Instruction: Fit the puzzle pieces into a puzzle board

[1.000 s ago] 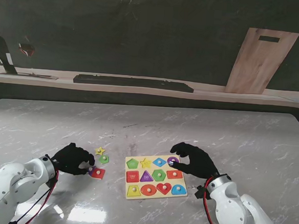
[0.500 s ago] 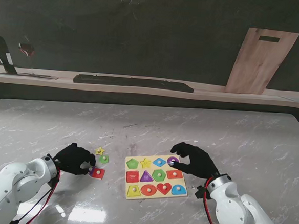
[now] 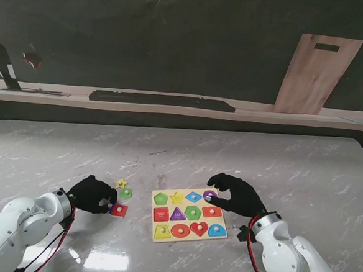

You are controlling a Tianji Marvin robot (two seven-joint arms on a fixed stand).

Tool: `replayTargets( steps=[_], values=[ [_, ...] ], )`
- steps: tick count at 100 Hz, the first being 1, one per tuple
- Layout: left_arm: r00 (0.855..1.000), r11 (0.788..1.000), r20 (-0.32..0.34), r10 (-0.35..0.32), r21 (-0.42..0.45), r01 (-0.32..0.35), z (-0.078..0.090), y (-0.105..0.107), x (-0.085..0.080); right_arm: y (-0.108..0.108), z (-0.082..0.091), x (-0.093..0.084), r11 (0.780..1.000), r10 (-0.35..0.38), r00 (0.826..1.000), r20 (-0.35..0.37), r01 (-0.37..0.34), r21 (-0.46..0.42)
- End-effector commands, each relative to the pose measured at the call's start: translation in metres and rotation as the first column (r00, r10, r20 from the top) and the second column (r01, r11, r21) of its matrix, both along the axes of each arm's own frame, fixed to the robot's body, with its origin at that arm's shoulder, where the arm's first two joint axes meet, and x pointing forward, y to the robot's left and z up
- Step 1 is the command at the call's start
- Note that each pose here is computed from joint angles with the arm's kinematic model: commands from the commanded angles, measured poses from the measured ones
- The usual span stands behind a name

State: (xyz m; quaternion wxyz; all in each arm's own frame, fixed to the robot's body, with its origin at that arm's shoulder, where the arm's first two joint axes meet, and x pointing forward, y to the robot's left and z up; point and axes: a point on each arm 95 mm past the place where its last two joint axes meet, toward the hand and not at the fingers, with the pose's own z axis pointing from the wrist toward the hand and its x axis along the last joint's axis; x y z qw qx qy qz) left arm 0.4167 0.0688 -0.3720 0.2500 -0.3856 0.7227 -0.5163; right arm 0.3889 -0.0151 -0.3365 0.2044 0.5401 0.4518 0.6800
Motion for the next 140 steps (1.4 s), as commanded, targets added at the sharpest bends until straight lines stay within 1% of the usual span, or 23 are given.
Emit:
replayTargets(
  steps=[1,42,67,98,140],
  values=[
    [1.0,1.0,-0.004,0.002,-0.003,-0.002,-0.001,-0.001,0.0,0.002,-0.001,-0.003,1.0,0.006,1.0,-0.001,-0.006,-0.002],
    [1.0,1.0,-0.014,0.007,0.006,-0.006,-0.005,-0.004,-0.001,0.001,-0.001,-0.003,1.0,0.005,1.0,0.002,-0.005,-0.003],
    [0.999,1.0,-0.032,0.017,0.001,-0.017,-0.01,-0.006,-0.002,0.001,0.0,-0.003,1.0,0.004,1.0,0.002,-0.004,-0.003],
    [0.999,1.0,-0.044,0.031,0.006,-0.031,-0.012,-0.006,-0.004,0.0,0.0,-0.003,1.0,0.002,1.0,0.002,-0.002,-0.002],
    [0.999,0.999,-0.031,0.038,0.017,-0.038,-0.016,-0.006,-0.005,0.0,0.0,-0.003,1.0,-0.001,1.0,0.004,0.001,0.0]
  ],
)
